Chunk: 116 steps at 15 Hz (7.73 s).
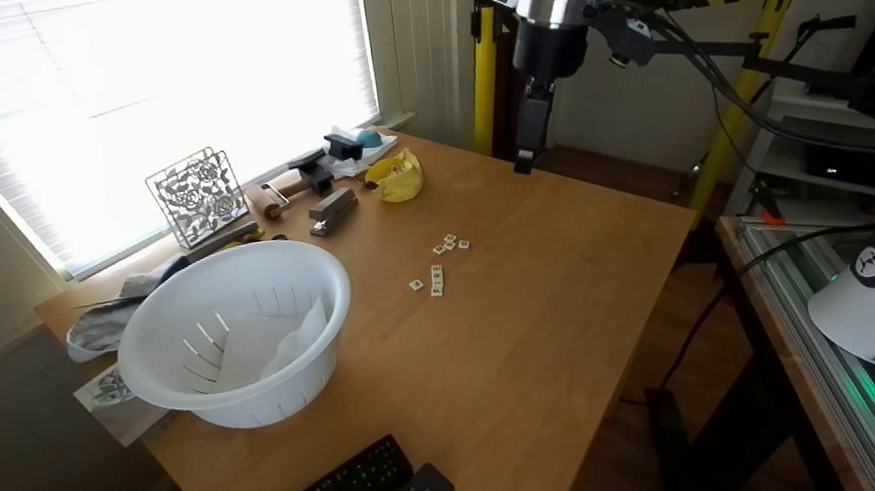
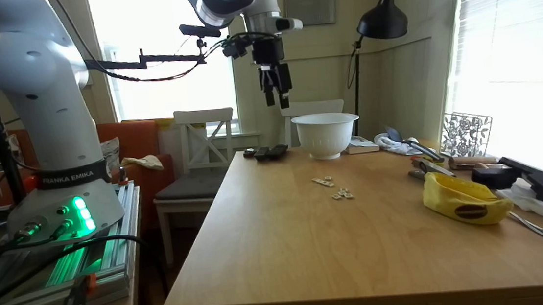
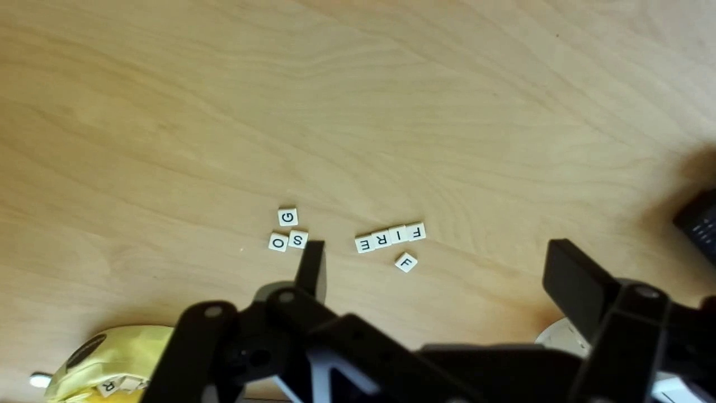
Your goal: Create the word 'Firm' using the letter tiles.
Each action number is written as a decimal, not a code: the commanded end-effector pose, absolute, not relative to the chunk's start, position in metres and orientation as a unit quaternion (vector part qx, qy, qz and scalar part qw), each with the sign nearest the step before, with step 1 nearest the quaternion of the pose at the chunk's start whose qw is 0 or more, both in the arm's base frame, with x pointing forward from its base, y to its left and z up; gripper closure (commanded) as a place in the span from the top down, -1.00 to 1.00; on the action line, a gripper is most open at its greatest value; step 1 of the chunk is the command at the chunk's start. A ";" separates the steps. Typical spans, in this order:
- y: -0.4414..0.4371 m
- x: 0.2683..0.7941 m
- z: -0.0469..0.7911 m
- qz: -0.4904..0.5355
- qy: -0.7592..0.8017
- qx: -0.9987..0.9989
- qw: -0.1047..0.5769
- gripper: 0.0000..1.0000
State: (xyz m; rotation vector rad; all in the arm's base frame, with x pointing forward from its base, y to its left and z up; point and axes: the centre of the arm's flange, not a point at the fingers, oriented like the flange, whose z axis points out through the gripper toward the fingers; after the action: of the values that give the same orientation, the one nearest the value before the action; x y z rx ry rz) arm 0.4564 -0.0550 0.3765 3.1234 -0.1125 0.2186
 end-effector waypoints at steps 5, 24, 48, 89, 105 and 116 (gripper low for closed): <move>-0.059 0.457 0.375 0.074 -0.049 0.996 0.010 1.00; -0.144 0.529 0.267 0.075 0.009 0.997 -0.024 0.18; -0.121 0.601 0.183 0.023 0.039 0.997 -0.066 -1.00; -0.122 0.647 0.140 -0.035 0.045 0.994 -0.095 -1.00; -0.138 0.661 0.137 -0.013 0.021 0.996 -0.087 -1.00; -0.129 0.670 0.154 -0.003 0.026 0.996 -0.088 -1.00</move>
State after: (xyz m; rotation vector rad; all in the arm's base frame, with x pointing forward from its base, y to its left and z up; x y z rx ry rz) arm 0.6645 -0.1299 0.1482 3.3101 0.1039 -0.0117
